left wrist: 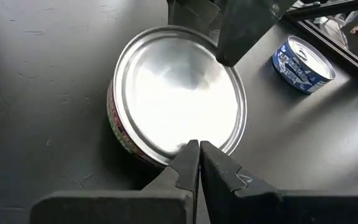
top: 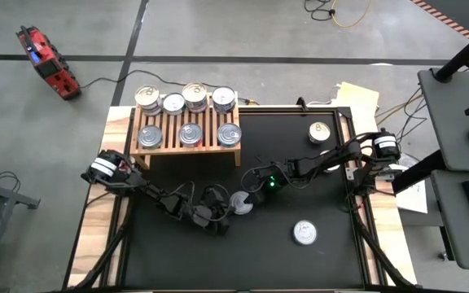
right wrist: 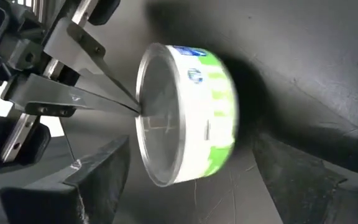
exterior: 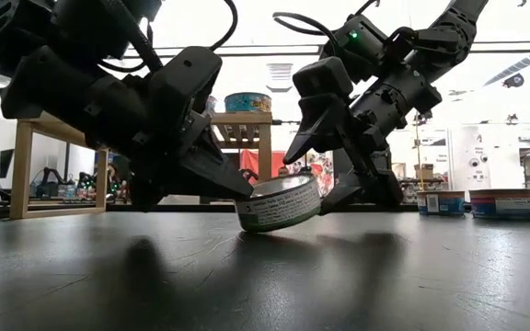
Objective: Stack canned seafood by type on shelf
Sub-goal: Put the green tuna can on the shelf
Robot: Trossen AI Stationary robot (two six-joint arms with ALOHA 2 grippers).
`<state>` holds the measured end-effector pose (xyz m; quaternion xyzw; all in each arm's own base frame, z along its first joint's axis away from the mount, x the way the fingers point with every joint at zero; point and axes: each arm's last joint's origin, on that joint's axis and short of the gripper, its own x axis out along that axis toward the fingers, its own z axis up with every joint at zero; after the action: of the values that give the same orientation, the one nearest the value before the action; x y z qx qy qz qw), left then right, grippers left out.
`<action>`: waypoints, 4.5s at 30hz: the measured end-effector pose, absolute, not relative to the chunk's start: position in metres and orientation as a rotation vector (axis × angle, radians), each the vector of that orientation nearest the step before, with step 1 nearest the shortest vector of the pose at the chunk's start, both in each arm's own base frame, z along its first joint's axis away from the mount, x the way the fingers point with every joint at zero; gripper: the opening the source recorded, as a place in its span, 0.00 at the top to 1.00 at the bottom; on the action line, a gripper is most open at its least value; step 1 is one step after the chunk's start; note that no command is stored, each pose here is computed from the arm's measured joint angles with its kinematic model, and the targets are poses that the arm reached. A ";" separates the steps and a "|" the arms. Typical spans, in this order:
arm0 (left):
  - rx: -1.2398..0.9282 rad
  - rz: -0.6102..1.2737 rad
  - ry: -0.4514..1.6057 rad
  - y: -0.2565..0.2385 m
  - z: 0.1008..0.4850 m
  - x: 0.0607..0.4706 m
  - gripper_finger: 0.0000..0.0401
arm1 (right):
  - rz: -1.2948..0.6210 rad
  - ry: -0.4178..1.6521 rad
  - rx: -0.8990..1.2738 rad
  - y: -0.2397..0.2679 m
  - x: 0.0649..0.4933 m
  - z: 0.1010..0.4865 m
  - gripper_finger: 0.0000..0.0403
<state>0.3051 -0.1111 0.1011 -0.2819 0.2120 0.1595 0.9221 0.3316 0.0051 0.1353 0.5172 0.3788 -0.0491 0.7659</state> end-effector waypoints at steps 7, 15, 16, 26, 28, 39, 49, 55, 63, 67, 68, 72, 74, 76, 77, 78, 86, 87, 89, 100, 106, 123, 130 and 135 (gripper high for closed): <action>-0.586 0.327 0.433 -0.111 0.101 0.305 1.00 | -0.111 0.810 1.111 0.005 0.332 0.136 0.17; -0.595 0.332 0.426 -0.112 0.100 0.305 1.00 | -0.098 0.788 1.105 0.005 0.334 0.138 0.18; -0.602 0.331 0.419 -0.112 0.099 0.306 1.00 | -0.094 0.780 1.105 0.005 0.335 0.138 0.18; -0.644 0.314 0.380 -0.113 0.087 0.306 1.00 | -0.086 0.785 1.095 0.008 0.334 0.138 0.19; -0.646 0.314 0.378 -0.112 0.087 0.306 1.00 | -0.082 0.784 1.086 0.008 0.335 0.139 0.20; -0.638 0.299 0.366 -0.112 0.089 0.307 1.00 | -0.044 0.724 0.965 0.012 0.342 0.147 0.28; -0.633 0.298 0.363 -0.112 0.089 0.308 1.00 | -0.043 0.768 0.947 0.019 0.346 0.133 0.33; -0.634 0.298 0.362 -0.112 0.089 0.308 1.00 | -0.004 0.766 0.939 0.021 0.354 0.132 0.35; -0.640 0.280 0.372 -0.113 0.089 0.308 1.00 | -0.002 0.768 0.923 0.021 0.354 0.134 0.61; -0.651 0.274 0.368 -0.113 0.090 0.308 1.00 | -0.005 0.781 0.913 0.020 0.353 0.133 0.70; -0.652 0.273 0.367 -0.113 0.091 0.308 1.00 | -0.002 0.779 0.909 0.020 0.353 0.133 0.70; -0.684 0.264 0.360 -0.113 0.095 0.308 1.00 | 0.008 0.771 0.894 0.019 0.352 0.138 0.70; -0.692 0.246 0.368 -0.113 0.099 0.308 1.00 | 0.004 0.774 0.892 0.016 0.350 0.143 0.70; -0.694 0.228 0.380 -0.113 0.103 0.305 1.00 | -0.002 0.777 0.877 0.013 0.346 0.151 0.70; -0.693 0.217 0.382 -0.112 0.106 0.304 1.00 | -0.009 0.781 0.867 0.011 0.343 0.156 0.70; -0.693 0.203 0.382 -0.112 0.108 0.302 1.00 | -0.014 0.781 0.856 0.009 0.340 0.161 0.70; -0.697 0.113 0.291 -0.104 0.149 0.282 1.00 | -0.076 0.710 0.796 -0.007 0.313 0.210 0.70; -0.695 0.106 0.271 -0.103 0.156 0.281 1.00 | -0.080 0.683 0.792 -0.009 0.310 0.217 0.70; -0.690 0.089 0.231 -0.101 0.169 0.278 1.00 | -0.089 0.638 0.792 -0.014 0.304 0.229 0.70; -0.642 0.173 0.237 -0.079 0.226 0.280 1.00 | -0.100 0.525 1.001 -0.044 0.286 0.258 0.70; -0.456 0.277 0.350 -0.069 0.276 0.278 1.00 | -0.083 0.525 1.060 -0.060 0.283 0.259 0.70; -0.129 0.505 0.493 -0.047 0.361 0.238 1.00 | 0.049 0.302 1.156 -0.115 0.262 0.250 0.70; -0.122 0.517 0.392 -0.025 0.387 0.199 1.00 | -0.013 0.261 1.260 -0.126 0.253 0.241 0.70; -0.065 0.554 0.380 -0.005 0.395 0.186 1.00 | -0.071 0.204 1.316 -0.137 0.258 0.233 0.70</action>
<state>0.1863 -0.0050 0.3949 -0.0318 0.1864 0.2719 0.9436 0.2576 -0.1366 0.2332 0.6103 0.0947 -0.0332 0.7858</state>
